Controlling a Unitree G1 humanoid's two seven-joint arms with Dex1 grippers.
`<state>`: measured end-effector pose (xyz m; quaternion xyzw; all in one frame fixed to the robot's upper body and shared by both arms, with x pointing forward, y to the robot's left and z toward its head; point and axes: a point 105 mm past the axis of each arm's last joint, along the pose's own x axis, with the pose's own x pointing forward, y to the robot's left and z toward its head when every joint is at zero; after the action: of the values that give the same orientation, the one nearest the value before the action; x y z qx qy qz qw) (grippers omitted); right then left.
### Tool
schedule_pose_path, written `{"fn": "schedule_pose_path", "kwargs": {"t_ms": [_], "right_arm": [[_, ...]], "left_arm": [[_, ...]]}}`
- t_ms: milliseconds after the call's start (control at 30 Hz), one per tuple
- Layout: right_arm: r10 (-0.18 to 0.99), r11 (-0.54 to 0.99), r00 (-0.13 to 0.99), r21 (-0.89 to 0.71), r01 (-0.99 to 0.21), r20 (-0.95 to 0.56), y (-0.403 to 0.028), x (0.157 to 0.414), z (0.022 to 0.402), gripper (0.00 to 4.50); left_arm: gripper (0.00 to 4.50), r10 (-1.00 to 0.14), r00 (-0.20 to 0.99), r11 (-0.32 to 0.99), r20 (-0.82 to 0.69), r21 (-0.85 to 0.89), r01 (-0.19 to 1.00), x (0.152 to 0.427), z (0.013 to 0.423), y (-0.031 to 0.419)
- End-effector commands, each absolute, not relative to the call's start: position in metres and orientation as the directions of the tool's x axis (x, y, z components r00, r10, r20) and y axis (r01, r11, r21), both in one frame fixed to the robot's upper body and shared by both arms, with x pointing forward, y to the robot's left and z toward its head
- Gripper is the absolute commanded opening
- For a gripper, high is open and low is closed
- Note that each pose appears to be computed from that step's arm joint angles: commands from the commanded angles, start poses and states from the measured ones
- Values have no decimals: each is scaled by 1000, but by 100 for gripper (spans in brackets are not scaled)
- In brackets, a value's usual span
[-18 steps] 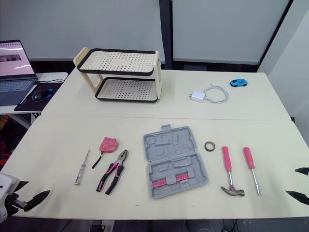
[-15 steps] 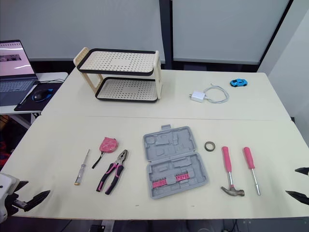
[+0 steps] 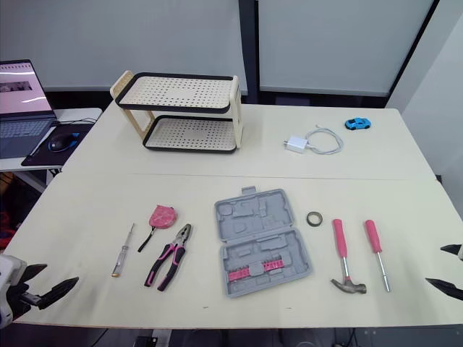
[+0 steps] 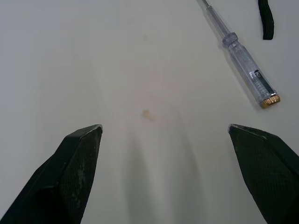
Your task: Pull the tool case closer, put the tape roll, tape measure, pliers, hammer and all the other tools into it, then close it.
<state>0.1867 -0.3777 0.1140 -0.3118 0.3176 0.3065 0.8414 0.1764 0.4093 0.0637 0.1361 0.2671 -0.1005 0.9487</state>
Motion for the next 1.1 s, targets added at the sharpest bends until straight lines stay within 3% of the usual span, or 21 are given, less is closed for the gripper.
{"fn": "schedule_pose_path", "kwargs": {"t_ms": [33, 300, 467, 567, 867, 967, 1100], "right_arm": [[318, 626, 649, -361, -691, -691, -379, 191, 125, 446], [323, 640, 658, -355, -682, -680, -378, 192, 127, 446], [335, 647, 704, -390, -655, -626, -372, 200, 134, 446], [361, 652, 752, -427, -627, -552, -359, 215, 149, 446], [479, 605, 731, -421, -676, -486, -283, 246, 172, 446], [500, 543, 692, -435, -719, -521, -261, 253, 165, 391], [513, 486, 642, -424, -764, -569, -235, 257, 155, 262]], "left_arm": [[450, -122, 854, 945, -506, 205, 256, 175, 76, 414], [450, -120, 845, 953, -521, 179, 246, 163, 67, 411], [450, -177, 854, 952, -489, 136, 275, 162, 69, 394], [450, -261, 849, 931, -459, 113, 347, 174, 74, 369], [450, -513, 763, 807, -393, 81, 585, 215, 91, 275], [412, -595, 712, 743, -372, 82, 664, 226, 94, 245], [303, -657, 654, 669, -374, 109, 735, 241, 91, 217]]}}
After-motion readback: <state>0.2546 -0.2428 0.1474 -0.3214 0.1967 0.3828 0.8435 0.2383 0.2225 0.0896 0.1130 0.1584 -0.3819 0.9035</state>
